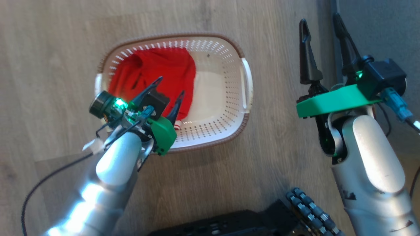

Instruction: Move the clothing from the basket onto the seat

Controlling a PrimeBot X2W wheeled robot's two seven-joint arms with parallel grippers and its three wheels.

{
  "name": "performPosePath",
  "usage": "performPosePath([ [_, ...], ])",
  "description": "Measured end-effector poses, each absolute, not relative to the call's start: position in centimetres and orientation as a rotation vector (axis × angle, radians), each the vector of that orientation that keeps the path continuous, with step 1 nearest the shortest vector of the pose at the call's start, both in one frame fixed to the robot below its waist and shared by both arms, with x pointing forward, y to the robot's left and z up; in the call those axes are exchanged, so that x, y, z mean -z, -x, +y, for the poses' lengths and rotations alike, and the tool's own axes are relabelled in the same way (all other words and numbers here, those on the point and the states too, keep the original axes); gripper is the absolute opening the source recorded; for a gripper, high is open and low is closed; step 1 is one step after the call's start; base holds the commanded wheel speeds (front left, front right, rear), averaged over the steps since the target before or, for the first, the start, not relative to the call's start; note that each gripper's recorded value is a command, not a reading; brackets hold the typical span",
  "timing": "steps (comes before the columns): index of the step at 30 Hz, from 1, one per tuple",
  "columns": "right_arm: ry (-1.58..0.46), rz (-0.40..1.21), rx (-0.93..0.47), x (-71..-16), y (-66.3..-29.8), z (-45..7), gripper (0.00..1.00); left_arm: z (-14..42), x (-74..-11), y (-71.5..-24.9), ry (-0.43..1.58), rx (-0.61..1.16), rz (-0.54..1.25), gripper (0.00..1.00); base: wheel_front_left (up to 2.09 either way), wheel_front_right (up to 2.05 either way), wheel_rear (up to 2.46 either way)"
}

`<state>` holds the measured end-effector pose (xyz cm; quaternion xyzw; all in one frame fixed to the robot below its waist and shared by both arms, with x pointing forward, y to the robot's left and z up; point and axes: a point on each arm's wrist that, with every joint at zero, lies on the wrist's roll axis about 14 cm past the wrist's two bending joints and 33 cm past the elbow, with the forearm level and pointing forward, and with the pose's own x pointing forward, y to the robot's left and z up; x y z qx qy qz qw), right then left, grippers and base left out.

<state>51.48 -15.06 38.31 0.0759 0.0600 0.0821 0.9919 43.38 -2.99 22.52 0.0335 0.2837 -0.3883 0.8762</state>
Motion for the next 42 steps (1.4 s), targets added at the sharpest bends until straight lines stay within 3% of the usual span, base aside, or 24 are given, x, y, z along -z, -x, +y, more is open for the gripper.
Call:
performPosePath([
  [10, -0.154, 0.186, -0.121, -35.4, -51.0, -16.7, 1.00, -3.2, -15.9, -42.3, -0.338, 1.001, 0.723, 1.00, 0.00, 0.00, 0.00],
  [21, -0.164, 0.217, -0.099, -33.6, -51.1, -17.7, 1.00, -1.4, -10.8, -42.6, -0.495, 0.965, 0.864, 1.00, 0.00, 0.00, 0.00],
  [32, -0.189, 0.236, -0.102, -32.5, -51.1, -17.3, 1.00, 0.7, -9.5, -44.0, -0.581, 0.886, 0.865, 1.00, 0.00, 0.00, 0.00],
  [42, -0.202, 0.247, -0.111, -31.9, -51.2, -16.8, 1.00, 2.6, -8.2, -43.5, -0.684, 0.916, 0.931, 1.00, 0.00, 0.00, 0.00],
])
